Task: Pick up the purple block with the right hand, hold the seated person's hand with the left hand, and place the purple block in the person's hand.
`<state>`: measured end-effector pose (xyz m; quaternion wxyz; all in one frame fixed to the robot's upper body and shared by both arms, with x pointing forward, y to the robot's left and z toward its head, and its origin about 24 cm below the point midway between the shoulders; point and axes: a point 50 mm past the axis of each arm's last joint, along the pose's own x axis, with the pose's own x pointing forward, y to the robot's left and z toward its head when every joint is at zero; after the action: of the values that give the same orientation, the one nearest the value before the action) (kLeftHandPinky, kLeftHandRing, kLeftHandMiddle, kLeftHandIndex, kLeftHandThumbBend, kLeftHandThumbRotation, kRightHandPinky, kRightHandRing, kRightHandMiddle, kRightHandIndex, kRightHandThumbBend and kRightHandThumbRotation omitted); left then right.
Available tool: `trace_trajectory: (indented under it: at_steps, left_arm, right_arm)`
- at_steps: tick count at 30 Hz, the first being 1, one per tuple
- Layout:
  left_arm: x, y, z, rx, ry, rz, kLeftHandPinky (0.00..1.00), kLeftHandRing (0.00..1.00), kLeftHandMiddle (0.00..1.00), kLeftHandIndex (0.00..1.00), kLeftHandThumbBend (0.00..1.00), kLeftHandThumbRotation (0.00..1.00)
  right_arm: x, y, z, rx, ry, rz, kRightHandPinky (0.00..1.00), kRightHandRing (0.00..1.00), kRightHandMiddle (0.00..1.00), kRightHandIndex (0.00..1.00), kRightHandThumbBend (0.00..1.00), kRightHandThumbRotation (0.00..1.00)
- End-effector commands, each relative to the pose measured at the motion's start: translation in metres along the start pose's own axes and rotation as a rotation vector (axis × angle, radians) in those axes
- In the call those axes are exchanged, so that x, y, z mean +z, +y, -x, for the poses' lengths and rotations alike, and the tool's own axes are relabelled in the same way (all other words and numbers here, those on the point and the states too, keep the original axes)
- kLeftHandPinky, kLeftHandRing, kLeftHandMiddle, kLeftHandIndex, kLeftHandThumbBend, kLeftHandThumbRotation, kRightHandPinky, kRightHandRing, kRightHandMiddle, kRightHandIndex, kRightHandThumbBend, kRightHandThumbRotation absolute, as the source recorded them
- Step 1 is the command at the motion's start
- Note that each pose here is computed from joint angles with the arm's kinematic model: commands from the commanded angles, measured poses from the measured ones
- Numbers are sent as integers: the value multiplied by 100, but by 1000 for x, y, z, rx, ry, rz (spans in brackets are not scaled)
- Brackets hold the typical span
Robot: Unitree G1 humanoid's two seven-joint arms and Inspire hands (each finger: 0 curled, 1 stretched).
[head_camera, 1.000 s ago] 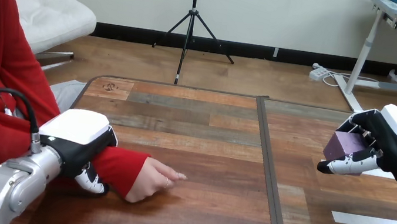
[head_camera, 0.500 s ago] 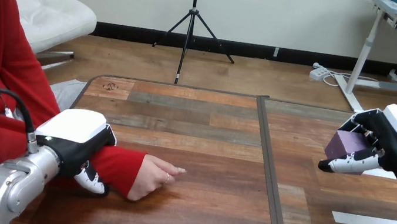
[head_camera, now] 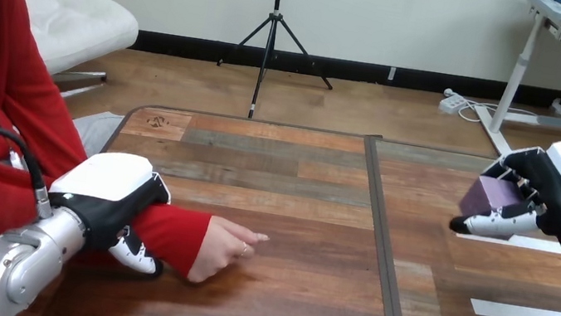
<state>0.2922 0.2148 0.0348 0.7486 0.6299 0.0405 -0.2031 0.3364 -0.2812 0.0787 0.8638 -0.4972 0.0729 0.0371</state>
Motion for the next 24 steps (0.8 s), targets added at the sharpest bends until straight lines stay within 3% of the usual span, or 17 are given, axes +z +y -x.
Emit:
trace_trajectory:
  at_steps: [1, 14, 24]
  left_arm:
    - [25, 67, -3, 275, -121, 12, 23, 29, 34, 34, 69, 0]
    - [44, 95, -1, 408, -210, 43, 23, 28, 34, 34, 69, 0]
    - [57, 109, -3, 456, -264, 58, 22, 27, 33, 33, 70, 0]
  right_arm:
    - [33, -24, -8, -94, -121, -39, 42, 45, 49, 49, 75, 0]
    - [54, -22, -10, -102, -177, -79, 44, 46, 48, 49, 75, 0]
    - [70, -22, -9, -97, -242, -93, 46, 45, 48, 49, 75, 0]
